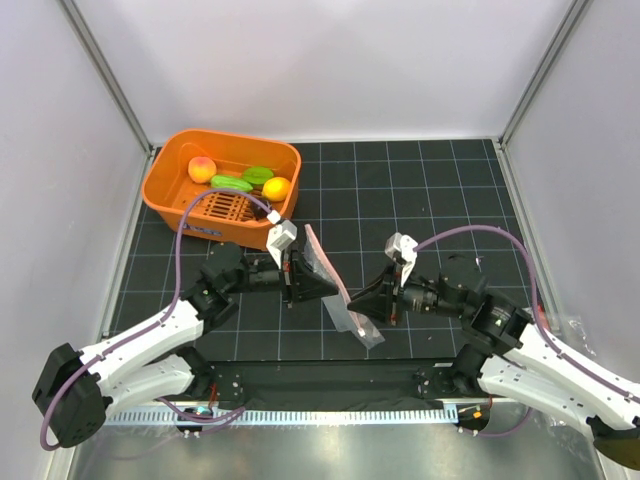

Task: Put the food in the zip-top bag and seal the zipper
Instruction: Open the zipper of the food storage bag.

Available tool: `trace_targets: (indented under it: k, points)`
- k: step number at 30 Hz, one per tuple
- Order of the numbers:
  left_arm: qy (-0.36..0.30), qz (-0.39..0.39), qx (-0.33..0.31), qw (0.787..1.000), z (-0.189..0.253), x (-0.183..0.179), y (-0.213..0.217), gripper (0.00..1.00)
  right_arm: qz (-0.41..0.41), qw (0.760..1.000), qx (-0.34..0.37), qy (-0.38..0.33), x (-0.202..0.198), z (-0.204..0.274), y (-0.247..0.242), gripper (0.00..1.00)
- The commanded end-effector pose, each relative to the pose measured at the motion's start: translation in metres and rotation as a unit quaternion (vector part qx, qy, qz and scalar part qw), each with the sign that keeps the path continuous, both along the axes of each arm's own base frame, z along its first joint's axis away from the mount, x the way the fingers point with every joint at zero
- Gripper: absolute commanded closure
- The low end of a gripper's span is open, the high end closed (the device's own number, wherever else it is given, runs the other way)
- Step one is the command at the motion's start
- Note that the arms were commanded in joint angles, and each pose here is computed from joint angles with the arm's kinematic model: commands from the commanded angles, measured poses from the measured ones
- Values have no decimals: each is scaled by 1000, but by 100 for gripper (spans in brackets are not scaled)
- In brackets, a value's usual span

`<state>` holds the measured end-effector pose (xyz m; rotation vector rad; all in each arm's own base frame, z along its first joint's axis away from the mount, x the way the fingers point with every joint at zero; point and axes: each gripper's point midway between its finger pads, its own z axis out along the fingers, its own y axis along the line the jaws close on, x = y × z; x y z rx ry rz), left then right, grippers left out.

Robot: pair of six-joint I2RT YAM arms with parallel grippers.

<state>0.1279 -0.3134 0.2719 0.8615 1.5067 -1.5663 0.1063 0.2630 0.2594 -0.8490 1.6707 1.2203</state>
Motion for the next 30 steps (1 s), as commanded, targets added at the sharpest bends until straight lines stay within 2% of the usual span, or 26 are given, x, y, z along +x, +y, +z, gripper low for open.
trace_targets:
  k: [1,9,16,30]
  points:
    - [-25,3,-17,1000,17,1,-1,100,3,1000,19,-12,1,13,4,73]
    - [-27,0,-19,999,18,0,-1,100,-23,999,20,-19,7,15,-1,75]
    - [-30,-14,-21,999,20,-5,-2,100,-44,999,17,-19,14,14,-4,81]
    - [-22,2,-8,1000,13,1,-4,100,-3,1000,7,-6,6,6,9,82]
